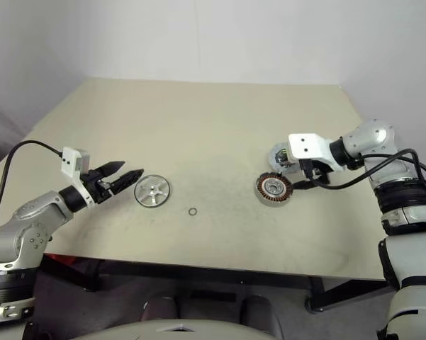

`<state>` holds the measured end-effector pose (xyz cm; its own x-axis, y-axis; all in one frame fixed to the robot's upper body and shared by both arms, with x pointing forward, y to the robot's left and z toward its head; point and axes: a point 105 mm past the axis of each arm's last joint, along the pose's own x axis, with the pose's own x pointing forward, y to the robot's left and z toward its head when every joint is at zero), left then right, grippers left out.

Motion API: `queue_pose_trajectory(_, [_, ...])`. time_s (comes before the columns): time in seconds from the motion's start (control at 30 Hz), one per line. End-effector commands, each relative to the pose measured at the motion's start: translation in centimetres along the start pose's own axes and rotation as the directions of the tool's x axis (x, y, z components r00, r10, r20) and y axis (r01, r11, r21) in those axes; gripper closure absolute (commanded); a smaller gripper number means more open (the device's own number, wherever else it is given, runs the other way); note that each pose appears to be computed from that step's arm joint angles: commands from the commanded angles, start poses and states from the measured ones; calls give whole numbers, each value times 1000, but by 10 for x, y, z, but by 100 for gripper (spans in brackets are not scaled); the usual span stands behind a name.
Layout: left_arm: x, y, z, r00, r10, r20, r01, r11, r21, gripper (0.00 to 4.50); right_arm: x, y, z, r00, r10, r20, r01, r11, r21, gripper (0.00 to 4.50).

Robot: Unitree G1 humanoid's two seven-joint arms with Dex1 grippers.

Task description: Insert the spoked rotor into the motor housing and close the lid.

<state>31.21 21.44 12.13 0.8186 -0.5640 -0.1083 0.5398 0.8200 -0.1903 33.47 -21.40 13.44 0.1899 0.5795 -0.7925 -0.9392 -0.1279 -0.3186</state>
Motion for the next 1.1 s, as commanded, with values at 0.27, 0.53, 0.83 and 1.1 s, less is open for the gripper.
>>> queue_pose_trajectory(0.27, [-1, 0, 7, 999, 13, 29, -14, 999, 31, 0, 21, 23, -16, 984, 156, -84, -160, 986, -45, 60])
queue_pose_trajectory(0.53, [-3, 3, 8, 999, 30, 28, -31, 999, 37, 0, 26, 28, -29, 975, 182, -127, -190, 981, -47, 60])
queue_pose_trajectory(0.83, [-4, 5, 5, 999, 40, 21, -40, 999, 35, 0, 29, 21, -16, 983, 155, -93, -164, 981, -101, 60])
queue_pose_trajectory(1.1, [-3, 3, 5, 999, 36, 14, -37, 999, 36, 0, 33, 13, -13, 989, 120, -90, -129, 986, -107, 60])
